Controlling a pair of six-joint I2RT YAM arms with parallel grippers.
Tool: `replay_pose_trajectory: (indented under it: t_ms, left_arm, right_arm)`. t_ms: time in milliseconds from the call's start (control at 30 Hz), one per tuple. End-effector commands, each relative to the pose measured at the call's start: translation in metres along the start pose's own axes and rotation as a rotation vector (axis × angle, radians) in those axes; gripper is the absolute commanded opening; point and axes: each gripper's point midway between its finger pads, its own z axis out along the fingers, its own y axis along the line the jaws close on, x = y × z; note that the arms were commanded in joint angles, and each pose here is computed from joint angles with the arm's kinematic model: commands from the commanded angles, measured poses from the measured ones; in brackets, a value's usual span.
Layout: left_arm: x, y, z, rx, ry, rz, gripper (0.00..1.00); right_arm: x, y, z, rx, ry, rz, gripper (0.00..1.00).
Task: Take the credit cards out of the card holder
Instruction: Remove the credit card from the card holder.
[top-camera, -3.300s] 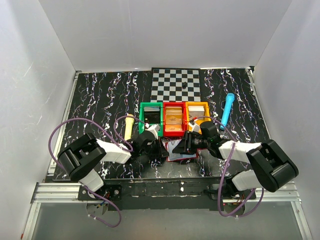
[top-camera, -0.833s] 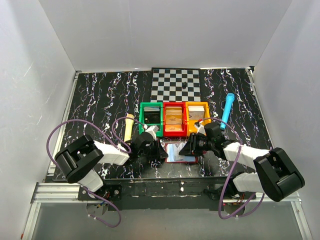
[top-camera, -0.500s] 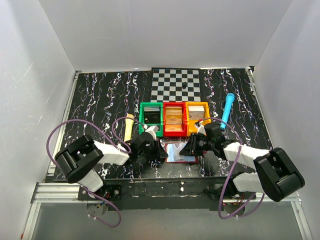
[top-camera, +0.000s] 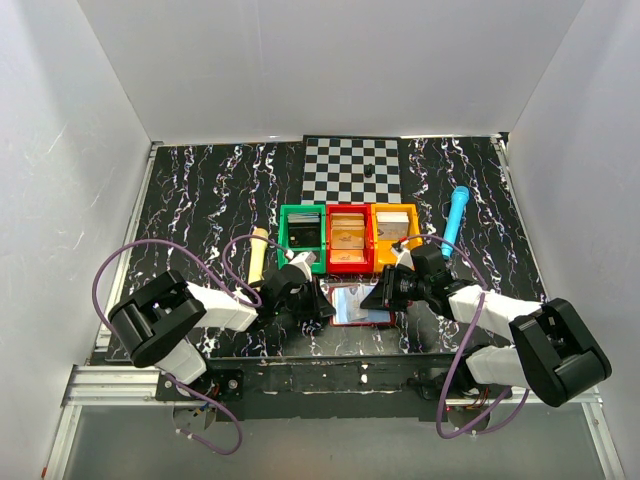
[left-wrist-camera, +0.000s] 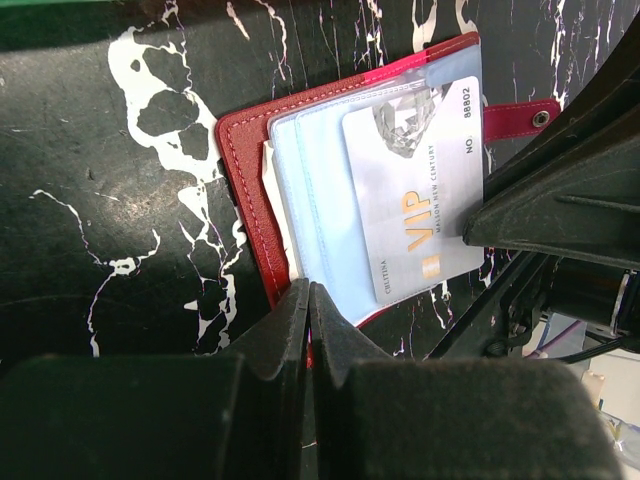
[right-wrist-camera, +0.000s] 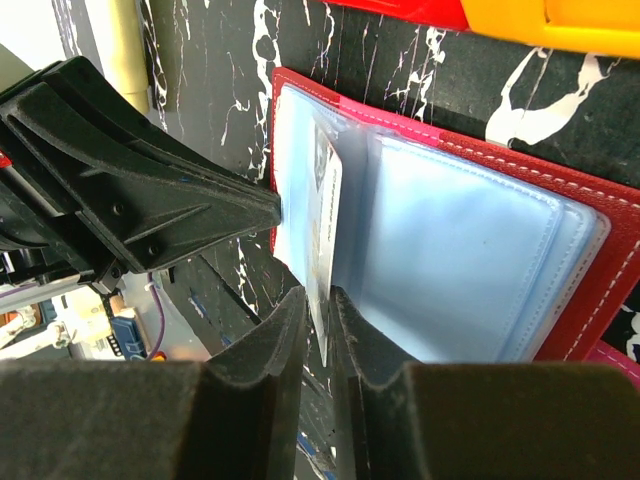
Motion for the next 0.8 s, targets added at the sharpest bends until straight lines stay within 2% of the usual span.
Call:
replay_pose_trajectory:
  t_ms: [0,133,333,600,767]
  left_arm:
    - [0.025,0.038,-0.008,-0.135,0.066,0.005,0.0]
    - [0.025,0.038,-0.008,-0.134,0.067,0.003,0.0]
    - [0.026,0.04,-0.01,-0.14,0.068,0.006,0.0]
    - [0.026,0.042,-0.015,-0.145,0.054,0.0,0.0]
    - [0.025,0.041,-0.018,-0.141,0.047,0.001,0.0]
  right_arm:
    - [-0.003,0.003,-0.002,-0.02,-0.021,-0.023,0.21]
    - [-0.003,0.004,-0.003,-0.021,-0.022,-0.022,0.14]
    - [-0.005,0.003,-0.005,-0.014,-0.03,-0.025,0.11]
    - [-0.007,0.0,-0.01,0.002,-0.039,-0.029,0.02]
    - [-0.007,0.002,-0.013,-0.001,-0.04,-0.031,0.01]
